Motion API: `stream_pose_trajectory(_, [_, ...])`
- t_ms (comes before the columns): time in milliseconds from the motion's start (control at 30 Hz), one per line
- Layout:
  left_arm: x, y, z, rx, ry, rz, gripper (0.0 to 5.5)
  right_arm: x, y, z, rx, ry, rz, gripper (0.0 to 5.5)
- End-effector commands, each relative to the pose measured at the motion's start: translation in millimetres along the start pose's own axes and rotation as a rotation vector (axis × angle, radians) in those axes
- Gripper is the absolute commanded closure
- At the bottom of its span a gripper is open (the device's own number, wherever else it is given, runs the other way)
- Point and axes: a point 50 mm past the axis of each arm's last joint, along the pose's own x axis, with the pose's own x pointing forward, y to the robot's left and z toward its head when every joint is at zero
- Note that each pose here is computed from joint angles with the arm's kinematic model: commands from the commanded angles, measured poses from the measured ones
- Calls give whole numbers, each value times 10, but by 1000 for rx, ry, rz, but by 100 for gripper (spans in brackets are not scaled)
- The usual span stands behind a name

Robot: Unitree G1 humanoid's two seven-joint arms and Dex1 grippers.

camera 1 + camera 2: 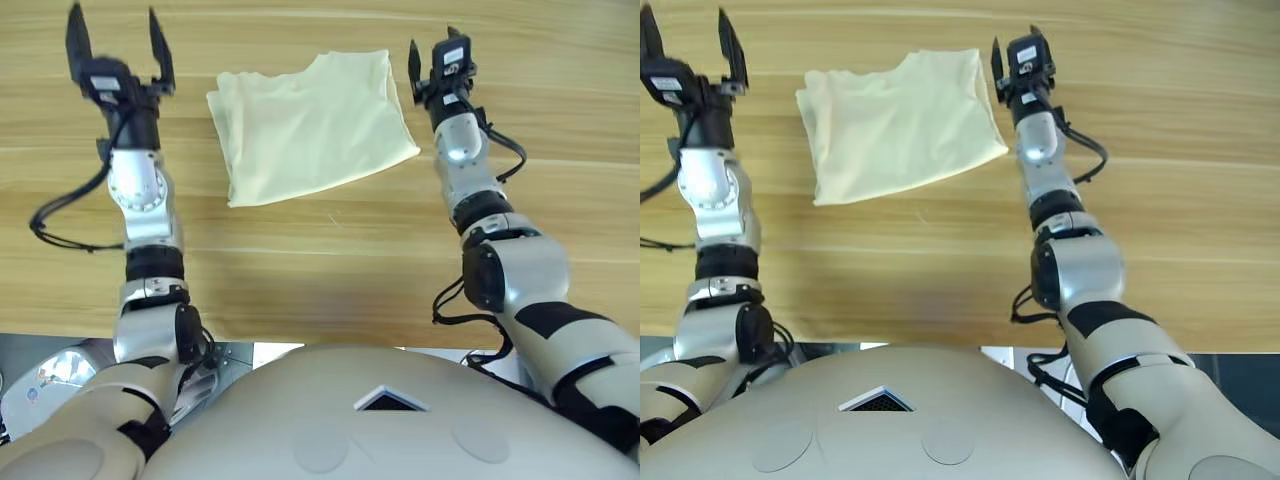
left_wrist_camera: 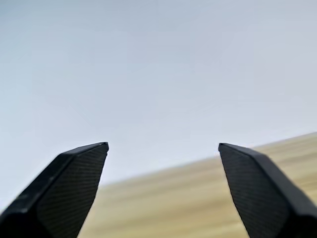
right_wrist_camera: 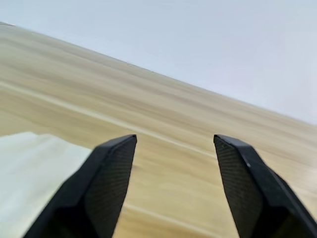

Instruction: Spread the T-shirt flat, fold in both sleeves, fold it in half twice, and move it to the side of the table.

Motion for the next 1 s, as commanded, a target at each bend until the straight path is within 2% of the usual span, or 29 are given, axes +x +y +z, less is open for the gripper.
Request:
stream_pose_trajectory(33, [196,-531,-109,282,34,-494,138,-206,134,-88,-53,-38,51,263])
stream_pose_trajectory(100, [37,-751,-402,543,147,-835,138,-260,174,-99,-59,-48,52,263])
stream_pose_trajectory(167, [-147,-752,-674,772,270,-1036,138,-283,216,-80,-72,-67,58,263])
stream_pose_trajectory(233, [-286,-643,-852,917,373,-1126,138,-305,228,-67,-83,-80,59,263])
stream_pose_trajectory(333, [-499,-477,-976,944,463,-1194,138,-334,173,-88,-99,-70,34,263])
stream_pose_trajectory(400, [-577,-348,-1019,962,495,-1161,138,-349,181,-87,-100,-71,31,263])
stream_pose_trajectory(500, [-794,-433,-937,740,412,-1084,138,-386,251,-96,-121,-72,59,263])
stream_pose_trajectory(600, [-1124,-799,-722,438,317,-1004,138,-438,303,-94,-168,-86,89,263])
stream_pose_trajectory(700, [-1393,-1186,-471,133,375,-784,138,-506,250,-42,-221,-128,92,263])
stream_pose_trajectory(833, [-1313,-1363,-53,-254,460,-382,138,-555,75,-13,-255,-129,48,263])
stream_pose_trajectory(1000, [-1115,-1291,-4,-413,593,-81,138,-658,-47,-8,-284,-117,20,263])
